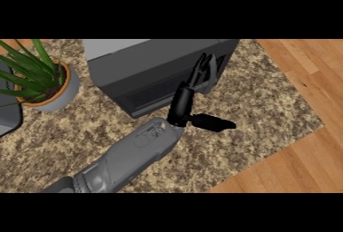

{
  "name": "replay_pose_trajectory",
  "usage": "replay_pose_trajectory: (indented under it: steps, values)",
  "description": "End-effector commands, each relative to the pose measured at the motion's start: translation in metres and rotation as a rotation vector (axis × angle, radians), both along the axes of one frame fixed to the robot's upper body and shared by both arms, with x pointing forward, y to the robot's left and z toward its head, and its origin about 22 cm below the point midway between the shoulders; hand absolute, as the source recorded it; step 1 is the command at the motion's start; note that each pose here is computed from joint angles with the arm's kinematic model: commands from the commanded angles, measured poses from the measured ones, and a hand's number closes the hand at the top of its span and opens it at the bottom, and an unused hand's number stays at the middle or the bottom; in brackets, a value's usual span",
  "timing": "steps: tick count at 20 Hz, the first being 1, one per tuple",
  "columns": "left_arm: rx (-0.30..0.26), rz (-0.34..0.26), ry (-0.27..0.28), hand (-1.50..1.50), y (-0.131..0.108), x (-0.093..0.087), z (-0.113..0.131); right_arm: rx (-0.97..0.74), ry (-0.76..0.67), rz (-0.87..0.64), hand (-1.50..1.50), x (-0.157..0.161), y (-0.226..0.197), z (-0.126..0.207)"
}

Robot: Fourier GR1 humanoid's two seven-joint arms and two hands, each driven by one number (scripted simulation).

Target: Pick up the milk, place it into the microwave and close the microwave

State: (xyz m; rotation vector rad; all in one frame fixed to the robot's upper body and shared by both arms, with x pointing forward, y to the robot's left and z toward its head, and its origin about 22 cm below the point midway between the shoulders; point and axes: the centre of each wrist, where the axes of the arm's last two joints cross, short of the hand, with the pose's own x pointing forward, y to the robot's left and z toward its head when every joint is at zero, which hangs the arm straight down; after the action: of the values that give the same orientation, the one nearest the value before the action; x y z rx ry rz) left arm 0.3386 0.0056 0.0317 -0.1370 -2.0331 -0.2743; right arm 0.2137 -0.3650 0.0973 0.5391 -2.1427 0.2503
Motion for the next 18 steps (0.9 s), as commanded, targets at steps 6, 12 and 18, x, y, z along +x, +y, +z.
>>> replay_pose_trajectory:
  steps: [6, 12, 18]
  values:
    - [-0.017, 0.032, 0.008, -1.5, -0.003, 0.012, 0.009, -0.003, 0.005, 0.022, -1.5, 0.004, -0.004, 0.007]
    - [-0.02, 0.041, 0.013, -1.5, -0.001, 0.012, 0.005, -0.008, 0.009, 0.042, -1.5, 0.007, -0.003, 0.012]
    - [-0.029, 0.035, 0.005, -1.5, -0.003, 0.013, 0.007, -0.002, -0.003, 0.083, -1.5, 0.011, -0.001, 0.017]
